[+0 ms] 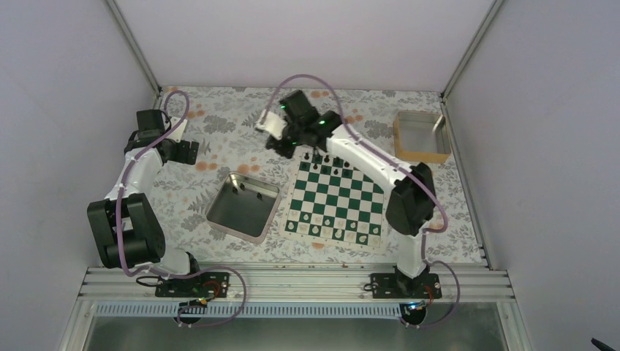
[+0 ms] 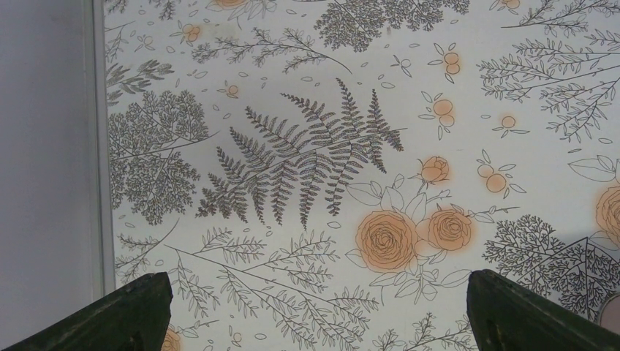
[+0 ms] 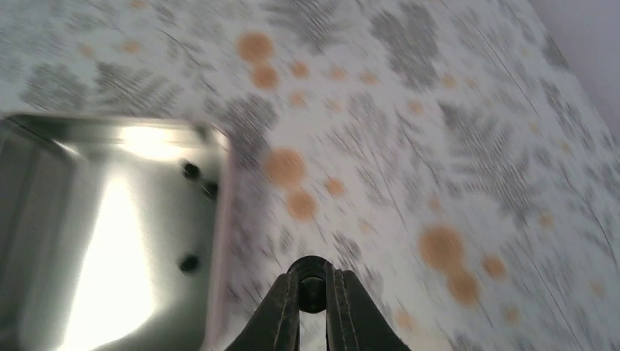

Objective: Set up the chess pieces on the board
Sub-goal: Place the chess piece on the chessboard.

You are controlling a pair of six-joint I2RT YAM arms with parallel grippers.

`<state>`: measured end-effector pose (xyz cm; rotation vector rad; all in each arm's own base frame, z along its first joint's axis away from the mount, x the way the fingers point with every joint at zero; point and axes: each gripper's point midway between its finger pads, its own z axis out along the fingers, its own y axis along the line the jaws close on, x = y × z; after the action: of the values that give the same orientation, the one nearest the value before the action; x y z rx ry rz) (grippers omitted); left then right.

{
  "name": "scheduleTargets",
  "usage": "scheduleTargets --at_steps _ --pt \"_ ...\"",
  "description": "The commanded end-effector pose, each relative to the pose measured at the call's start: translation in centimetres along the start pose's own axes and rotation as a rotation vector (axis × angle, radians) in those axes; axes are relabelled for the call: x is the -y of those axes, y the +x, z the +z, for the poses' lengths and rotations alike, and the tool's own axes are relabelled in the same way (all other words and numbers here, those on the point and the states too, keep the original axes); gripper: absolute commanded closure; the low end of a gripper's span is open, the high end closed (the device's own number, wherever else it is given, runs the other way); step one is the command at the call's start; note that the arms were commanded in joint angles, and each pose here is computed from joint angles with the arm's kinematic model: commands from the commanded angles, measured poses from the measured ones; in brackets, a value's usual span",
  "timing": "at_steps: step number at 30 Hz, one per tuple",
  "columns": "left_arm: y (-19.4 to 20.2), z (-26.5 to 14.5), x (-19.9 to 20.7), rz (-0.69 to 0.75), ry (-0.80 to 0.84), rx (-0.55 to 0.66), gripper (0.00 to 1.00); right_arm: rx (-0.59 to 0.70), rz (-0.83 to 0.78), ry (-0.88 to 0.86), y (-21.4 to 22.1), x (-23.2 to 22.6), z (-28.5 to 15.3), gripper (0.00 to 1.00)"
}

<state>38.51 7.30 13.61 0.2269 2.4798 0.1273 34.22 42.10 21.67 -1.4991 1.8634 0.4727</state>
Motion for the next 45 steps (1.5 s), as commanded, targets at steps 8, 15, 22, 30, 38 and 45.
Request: scheduleTargets --at_steps 8,15,22,30,38,45 --pt "-1.1 -0.3 -0.6 -0.012 -0.007 0.029 0.00 -0.124 0.246 0.172 12.8 9.7 -6.7 0.94" --pt "-0.8 0.0 -0.6 -0.014 -0.008 0.022 0.00 -0.172 0.346 0.231 19.0 12.0 -9.4 0.95" --pt "-0.8 0.2 -0.6 -0.016 -0.008 0.021 0.00 -0.222 0.418 0.257 24.0 12.5 -11.0 0.95" --pt "-0.8 0.1 -0.5 -0.017 -0.004 0.025 0.00 -0.248 0.471 0.263 27.5 12.5 -11.9 0.95" --pt "-0.7 -0.1 -0.4 -0.018 -0.002 0.026 0.00 -0.253 0.498 0.228 29.2 12.6 -10.7 0.95" --pt "-0.6 -0.1 -0.5 -0.020 -0.007 0.023 0.00 -0.266 0.508 0.197 30.4 12.6 -9.2 0.95"
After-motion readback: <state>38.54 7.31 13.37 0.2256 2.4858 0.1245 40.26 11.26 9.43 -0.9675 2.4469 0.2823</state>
